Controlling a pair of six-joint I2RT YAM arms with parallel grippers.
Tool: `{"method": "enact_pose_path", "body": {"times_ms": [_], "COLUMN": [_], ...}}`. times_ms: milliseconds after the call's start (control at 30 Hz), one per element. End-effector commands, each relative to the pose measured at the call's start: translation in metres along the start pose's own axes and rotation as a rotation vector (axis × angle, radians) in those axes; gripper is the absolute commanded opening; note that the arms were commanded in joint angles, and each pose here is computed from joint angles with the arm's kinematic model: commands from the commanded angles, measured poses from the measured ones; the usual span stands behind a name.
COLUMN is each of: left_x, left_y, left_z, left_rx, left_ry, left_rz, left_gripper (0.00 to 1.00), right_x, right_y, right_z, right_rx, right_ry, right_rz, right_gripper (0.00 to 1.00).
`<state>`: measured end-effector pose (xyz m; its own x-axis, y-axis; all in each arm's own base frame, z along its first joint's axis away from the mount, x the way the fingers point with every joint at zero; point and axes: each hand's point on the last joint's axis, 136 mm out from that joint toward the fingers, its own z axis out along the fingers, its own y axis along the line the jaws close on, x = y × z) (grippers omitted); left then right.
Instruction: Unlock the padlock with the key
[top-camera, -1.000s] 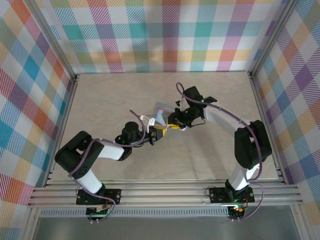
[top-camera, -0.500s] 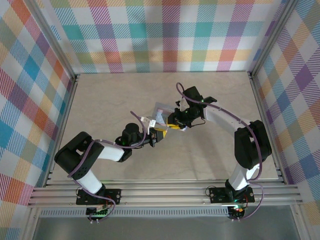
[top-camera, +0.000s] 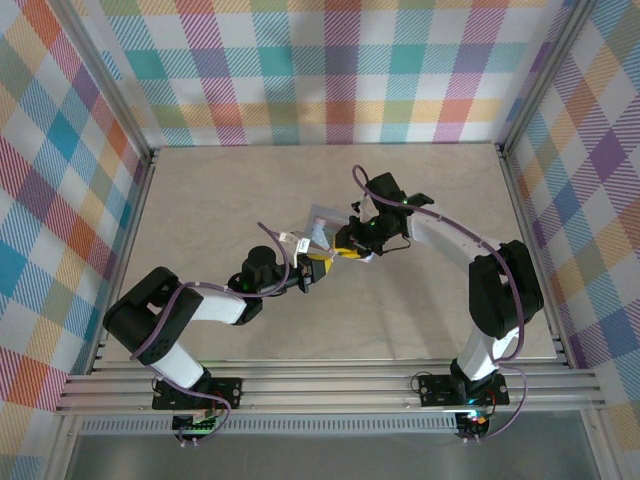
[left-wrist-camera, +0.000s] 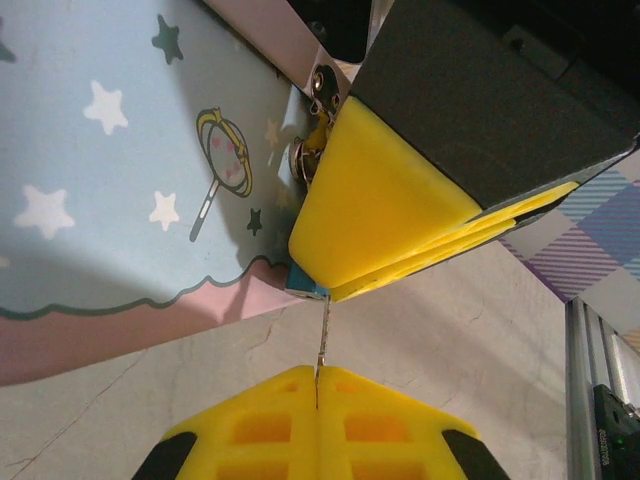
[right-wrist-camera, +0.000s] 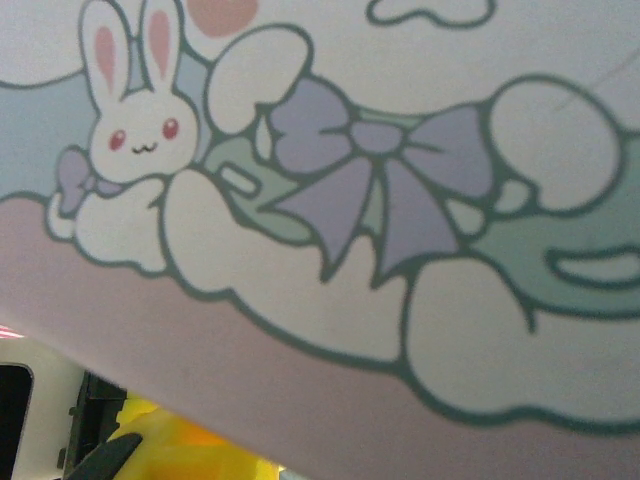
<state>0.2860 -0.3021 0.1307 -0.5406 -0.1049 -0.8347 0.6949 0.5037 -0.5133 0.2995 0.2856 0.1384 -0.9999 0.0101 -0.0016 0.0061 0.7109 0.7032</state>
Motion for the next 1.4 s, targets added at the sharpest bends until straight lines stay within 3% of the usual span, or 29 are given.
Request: {"method": "enact_pose_path", "body": {"times_ms": [0, 1367], "left_x": [-0.0104, -0.0088], "left_y": [-0.007, -0.0078], "left_z": [0.0037, 0.0102], "left_rx": [0.015, 0.033], "left_ry": [-0.027, -0.02], "left_rz": [0.043, 0.037], "left_gripper": [0.0, 0.0], "right_x": [-0.0088, -0.0077], "right_y": [0.0199, 0.0206], "right_z": [-0.01, -0.0094], "right_rx": [-0.059, -0.065], "right_ry": [-0.035, -0.03], "right_rz": [-0.053, -0.049], "right_gripper": [0.0, 0.0]}}
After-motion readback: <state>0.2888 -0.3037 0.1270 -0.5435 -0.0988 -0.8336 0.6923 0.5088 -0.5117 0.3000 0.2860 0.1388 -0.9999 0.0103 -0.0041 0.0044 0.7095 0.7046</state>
